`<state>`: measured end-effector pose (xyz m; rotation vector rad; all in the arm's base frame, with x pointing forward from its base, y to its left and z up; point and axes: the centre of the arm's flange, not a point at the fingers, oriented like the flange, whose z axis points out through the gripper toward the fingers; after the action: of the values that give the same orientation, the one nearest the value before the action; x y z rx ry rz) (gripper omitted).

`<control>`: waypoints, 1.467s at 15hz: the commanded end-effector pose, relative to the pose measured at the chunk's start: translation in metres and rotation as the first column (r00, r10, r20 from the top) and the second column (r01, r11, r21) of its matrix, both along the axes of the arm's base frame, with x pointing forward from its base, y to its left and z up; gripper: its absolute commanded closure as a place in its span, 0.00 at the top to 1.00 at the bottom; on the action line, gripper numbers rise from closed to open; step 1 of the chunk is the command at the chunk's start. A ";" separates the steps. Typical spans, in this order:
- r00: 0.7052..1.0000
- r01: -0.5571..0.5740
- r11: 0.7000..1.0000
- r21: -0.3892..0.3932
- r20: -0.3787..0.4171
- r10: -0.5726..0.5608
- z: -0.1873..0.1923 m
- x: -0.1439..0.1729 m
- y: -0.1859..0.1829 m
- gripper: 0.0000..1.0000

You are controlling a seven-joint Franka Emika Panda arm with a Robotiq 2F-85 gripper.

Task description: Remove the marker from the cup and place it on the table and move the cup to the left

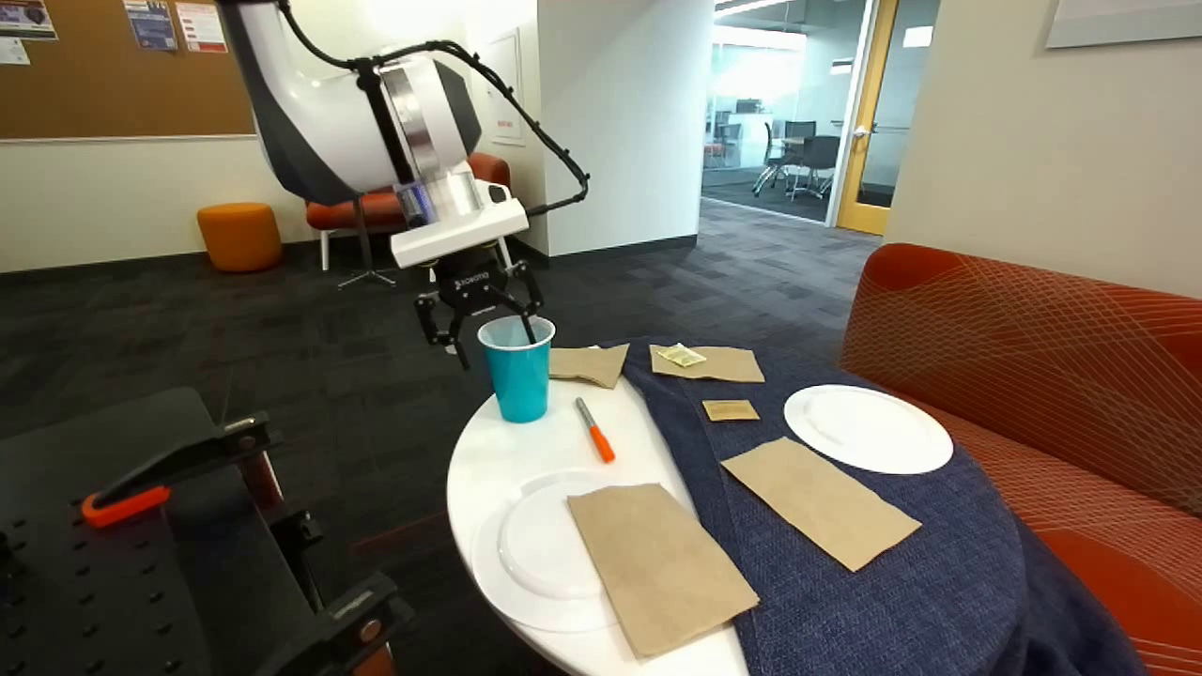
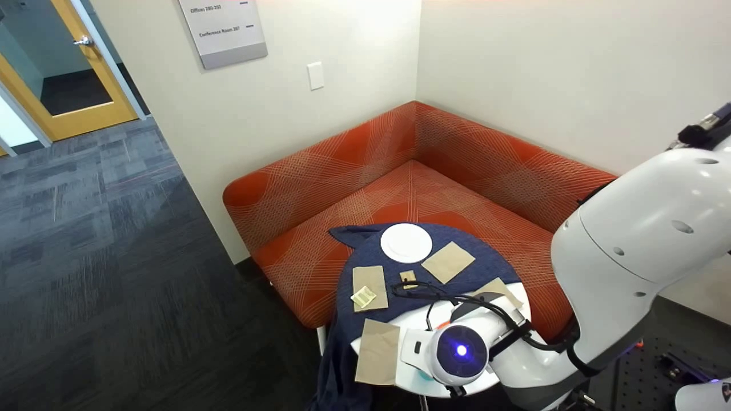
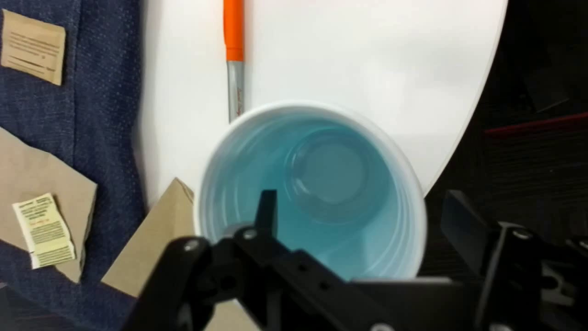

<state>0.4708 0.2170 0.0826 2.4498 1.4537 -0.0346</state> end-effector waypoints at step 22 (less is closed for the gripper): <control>0.926 0.355 0.924 0.138 0.079 -0.368 0.215 -0.006 -0.084 1.00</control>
<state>0.4811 0.1477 0.2728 2.7239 1.0174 0.0945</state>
